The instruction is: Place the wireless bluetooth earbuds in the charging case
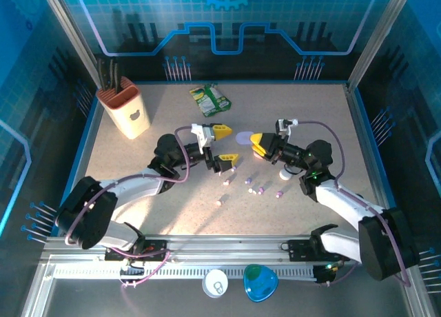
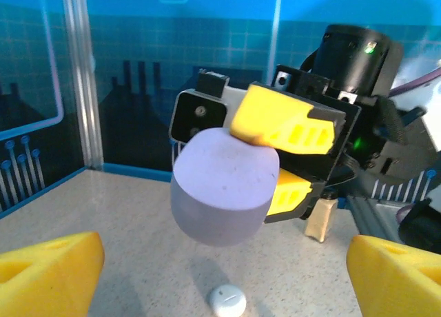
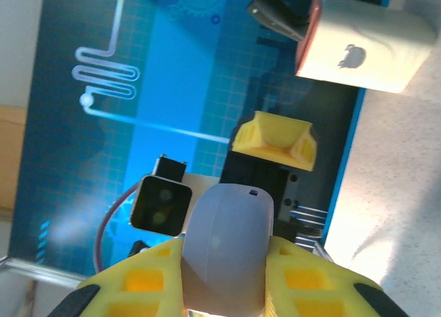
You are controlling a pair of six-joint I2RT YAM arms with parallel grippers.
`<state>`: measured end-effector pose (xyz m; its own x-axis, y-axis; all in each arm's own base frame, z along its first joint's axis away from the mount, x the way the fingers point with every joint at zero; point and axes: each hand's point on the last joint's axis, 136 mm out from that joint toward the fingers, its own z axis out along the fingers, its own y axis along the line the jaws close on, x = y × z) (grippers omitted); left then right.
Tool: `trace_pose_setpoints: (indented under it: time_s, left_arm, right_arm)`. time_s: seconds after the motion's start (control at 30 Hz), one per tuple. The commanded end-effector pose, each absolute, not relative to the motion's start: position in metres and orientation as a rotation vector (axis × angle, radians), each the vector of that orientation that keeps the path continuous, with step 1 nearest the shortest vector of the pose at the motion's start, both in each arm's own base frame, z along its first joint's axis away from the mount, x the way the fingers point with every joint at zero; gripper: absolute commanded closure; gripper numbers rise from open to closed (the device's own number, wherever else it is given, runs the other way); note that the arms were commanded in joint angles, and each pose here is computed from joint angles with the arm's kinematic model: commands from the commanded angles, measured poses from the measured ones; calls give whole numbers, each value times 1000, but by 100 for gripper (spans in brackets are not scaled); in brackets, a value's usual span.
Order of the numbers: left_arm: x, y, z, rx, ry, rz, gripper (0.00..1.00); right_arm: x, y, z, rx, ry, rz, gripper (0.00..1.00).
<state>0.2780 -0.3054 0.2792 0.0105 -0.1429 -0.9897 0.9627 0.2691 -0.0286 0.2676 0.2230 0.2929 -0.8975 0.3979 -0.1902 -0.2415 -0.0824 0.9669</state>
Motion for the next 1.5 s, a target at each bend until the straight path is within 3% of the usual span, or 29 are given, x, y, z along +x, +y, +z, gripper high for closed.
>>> trace_pose_setpoints:
  time_s: [0.0,0.37,1.17,1.47]
  left_arm:
    - [264,-310,308,946,1040,-1122,12]
    - [265,-325,308,1011,941,-1141,16]
    - [267,-346,313,1061,904,-1199,45]
    - [266,-346,308,1072,906,-1196,48]
  right_arm:
    - [253,219,321,77,1650,2141,81]
    - [251,220,311,108,1702,2147,83]
    - [248,219,312,104,1672,2141,86]
    - [248,219,312,103,1672,2140,86]
